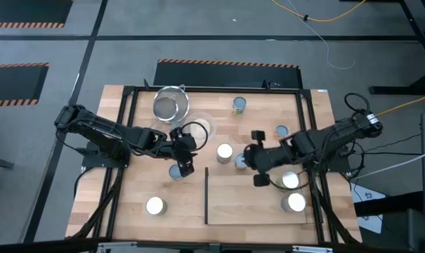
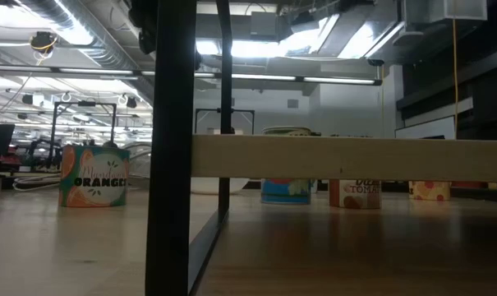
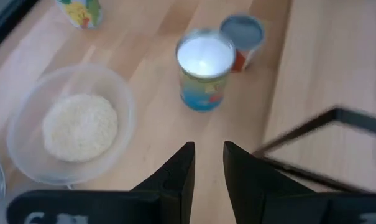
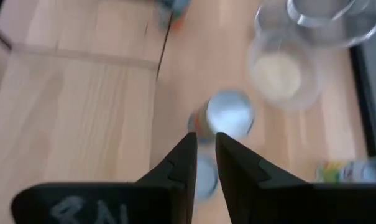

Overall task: Pick and place cans onto a shelf
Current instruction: Put the light green can on the shelf

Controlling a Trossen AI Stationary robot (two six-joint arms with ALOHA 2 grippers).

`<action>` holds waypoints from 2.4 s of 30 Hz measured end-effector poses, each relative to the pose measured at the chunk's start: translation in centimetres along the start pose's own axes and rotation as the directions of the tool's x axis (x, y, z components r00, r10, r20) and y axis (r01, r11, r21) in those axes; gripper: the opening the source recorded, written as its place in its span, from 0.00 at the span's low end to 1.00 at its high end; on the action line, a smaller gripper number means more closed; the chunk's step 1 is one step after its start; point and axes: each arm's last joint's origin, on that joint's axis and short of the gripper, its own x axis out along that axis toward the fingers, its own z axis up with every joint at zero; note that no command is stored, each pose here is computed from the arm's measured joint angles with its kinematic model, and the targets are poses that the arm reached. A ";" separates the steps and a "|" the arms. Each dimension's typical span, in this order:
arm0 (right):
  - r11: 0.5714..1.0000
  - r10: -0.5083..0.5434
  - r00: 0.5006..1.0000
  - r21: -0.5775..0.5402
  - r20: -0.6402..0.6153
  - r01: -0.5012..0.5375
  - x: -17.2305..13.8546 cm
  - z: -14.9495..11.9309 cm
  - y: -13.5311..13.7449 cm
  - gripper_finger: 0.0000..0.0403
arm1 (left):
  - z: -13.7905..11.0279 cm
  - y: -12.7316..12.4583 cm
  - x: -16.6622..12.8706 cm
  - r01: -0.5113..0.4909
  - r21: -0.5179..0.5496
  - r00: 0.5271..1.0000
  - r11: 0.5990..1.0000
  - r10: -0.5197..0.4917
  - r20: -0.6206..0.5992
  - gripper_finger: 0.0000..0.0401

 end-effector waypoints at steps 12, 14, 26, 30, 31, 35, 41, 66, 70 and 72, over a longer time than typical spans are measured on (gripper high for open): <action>0.996 -0.068 0.982 0.067 0.177 0.057 1.0 2.1 -3.0 0.16 | -1.6 -1.8 -5.3 0.214 -0.016 0.976 0.977 -0.215 -0.021 0.19; 0.996 -0.072 0.983 0.069 0.170 0.062 1.0 2.1 -3.2 0.16 | -2.2 -2.4 -6.1 0.292 -0.059 0.953 0.955 -0.295 -0.061 0.19; 0.996 -0.037 0.984 0.092 0.173 0.021 1.1 2.1 -3.1 0.16 | -8.1 -6.1 -8.9 0.327 -0.195 0.820 0.925 -0.380 -0.427 0.19; 0.996 0.030 0.984 0.078 0.173 -0.044 1.1 2.1 -2.9 0.16 | -9.9 -6.4 -9.3 0.248 -0.134 0.822 0.959 -0.282 -0.496 0.19; 0.995 0.046 0.984 0.075 0.173 -0.060 1.1 2.1 -2.8 0.16 | -10.2 -6.5 -9.2 0.236 -0.113 0.823 0.965 -0.261 -0.505 0.19; 0.993 0.088 0.981 0.066 0.173 -0.101 1.0 2.1 -2.7 0.16 | -11.2 -7.2 -8.9 0.215 -0.058 0.830 0.975 -0.213 -0.515 0.19; 0.993 0.089 0.981 0.067 0.171 -0.102 1.0 2.0 -2.7 0.16 | -12.0 -7.9 -7.8 0.161 -0.003 0.845 0.987 -0.140 -0.516 0.19; 0.991 0.090 0.984 0.087 0.151 -0.104 1.1 1.8 -2.6 0.16 | -13.4 -9.1 -5.4 0.080 0.070 0.840 0.994 -0.030 -0.542 0.13; 0.989 0.094 0.989 0.103 0.112 -0.105 0.9 1.5 -2.7 0.16 | -13.3 -9.1 -5.4 0.080 0.070 0.840 0.994 -0.029 -0.542 0.04; 0.988 0.115 0.990 0.091 0.077 -0.122 0.5 1.0 -2.7 0.16 | -13.3 -9.1 -5.4 0.079 0.069 0.840 0.994 -0.029 -0.542 0.01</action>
